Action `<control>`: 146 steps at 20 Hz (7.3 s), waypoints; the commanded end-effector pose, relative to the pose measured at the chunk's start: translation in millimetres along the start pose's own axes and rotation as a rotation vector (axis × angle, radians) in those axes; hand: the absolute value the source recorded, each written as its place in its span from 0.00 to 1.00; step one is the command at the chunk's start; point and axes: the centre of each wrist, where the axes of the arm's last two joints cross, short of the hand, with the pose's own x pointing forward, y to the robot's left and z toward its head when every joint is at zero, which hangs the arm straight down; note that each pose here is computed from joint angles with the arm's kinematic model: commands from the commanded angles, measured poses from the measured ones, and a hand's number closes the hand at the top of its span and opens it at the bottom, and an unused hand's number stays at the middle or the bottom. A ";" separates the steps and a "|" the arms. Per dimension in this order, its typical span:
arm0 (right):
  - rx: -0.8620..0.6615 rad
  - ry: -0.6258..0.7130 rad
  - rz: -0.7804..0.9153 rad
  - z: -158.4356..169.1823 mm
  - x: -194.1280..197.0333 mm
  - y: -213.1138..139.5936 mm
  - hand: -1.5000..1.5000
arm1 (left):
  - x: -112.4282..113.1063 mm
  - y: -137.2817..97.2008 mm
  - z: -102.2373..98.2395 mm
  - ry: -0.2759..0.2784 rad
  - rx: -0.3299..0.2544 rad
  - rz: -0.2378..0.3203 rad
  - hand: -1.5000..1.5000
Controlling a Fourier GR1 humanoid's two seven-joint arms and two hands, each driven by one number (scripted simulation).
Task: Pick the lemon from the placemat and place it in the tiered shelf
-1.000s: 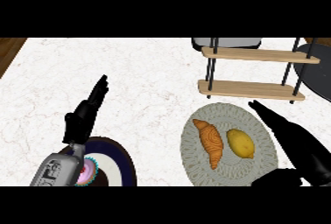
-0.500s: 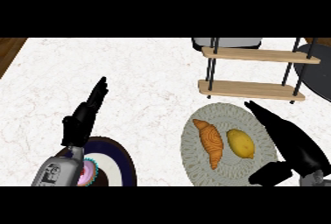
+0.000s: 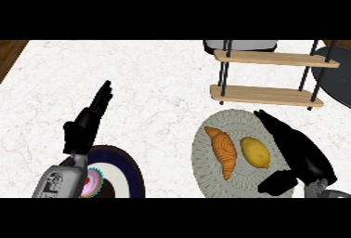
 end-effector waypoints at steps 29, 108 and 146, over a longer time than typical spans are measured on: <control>0.005 -0.078 0.124 -8.6 -33.6 34.7 1.00 | 12.6 -10.2 12.3 0.011 -0.001 -0.001 0.50; -0.778 0.321 -0.226 -135.3 148.2 -284.6 1.00 | 10.2 -28.7 -7.3 -0.031 -0.065 0.002 0.50; -0.860 0.495 -0.405 -133.7 81.2 -302.3 0.00 | -1.4 -4.4 5.0 -0.022 -0.049 -0.007 0.50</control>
